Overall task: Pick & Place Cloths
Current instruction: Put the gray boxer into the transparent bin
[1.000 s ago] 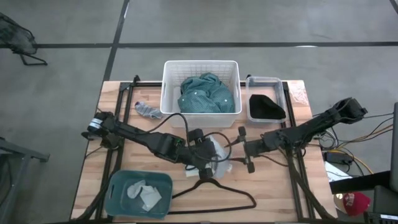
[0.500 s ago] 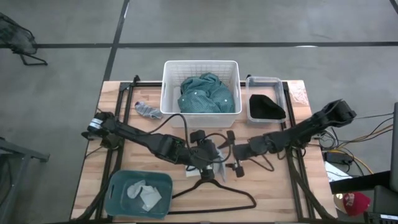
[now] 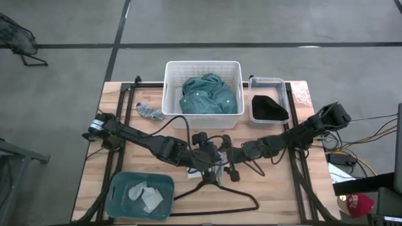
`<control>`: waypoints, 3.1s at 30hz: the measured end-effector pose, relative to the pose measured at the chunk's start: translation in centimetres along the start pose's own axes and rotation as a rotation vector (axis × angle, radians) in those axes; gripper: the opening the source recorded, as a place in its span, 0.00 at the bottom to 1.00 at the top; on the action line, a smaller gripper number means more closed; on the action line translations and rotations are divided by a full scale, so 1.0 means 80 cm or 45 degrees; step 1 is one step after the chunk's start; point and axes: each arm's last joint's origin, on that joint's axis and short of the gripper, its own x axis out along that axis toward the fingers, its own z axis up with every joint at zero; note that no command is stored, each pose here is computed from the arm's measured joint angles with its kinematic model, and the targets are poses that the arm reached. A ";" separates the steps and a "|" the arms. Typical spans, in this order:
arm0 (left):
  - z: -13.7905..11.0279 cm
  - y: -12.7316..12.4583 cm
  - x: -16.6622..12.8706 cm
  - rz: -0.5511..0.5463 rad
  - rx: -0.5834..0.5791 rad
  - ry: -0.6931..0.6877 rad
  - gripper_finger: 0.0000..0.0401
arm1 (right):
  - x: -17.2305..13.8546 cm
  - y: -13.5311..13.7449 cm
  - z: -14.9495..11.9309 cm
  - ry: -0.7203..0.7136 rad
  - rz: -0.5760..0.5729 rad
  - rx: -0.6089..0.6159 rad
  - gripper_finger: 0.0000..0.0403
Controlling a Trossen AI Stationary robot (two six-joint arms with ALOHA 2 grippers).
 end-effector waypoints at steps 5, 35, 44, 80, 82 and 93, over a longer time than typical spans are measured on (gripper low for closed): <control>-0.001 -0.002 -0.001 -0.005 0.005 0.003 0.05 | -0.002 0.000 -0.001 0.010 0.001 -0.007 0.63; -0.005 -0.006 0.000 -0.013 0.021 0.001 0.05 | -0.024 0.004 0.014 0.078 0.013 -0.019 0.05; -0.006 -0.006 0.000 -0.009 0.023 0.007 0.14 | -0.079 -0.008 0.032 0.184 -0.152 0.061 0.05; -0.013 -0.005 -0.001 0.013 -0.030 0.068 0.15 | -0.252 -0.105 0.028 0.154 -1.539 0.258 0.08; -0.014 -0.005 -0.001 0.017 -0.028 0.076 0.15 | -0.248 -0.110 0.025 0.184 -1.575 0.262 0.11; -0.041 0.000 0.013 0.058 -0.067 0.154 0.15 | -0.231 -0.126 0.015 0.264 -1.691 0.289 0.51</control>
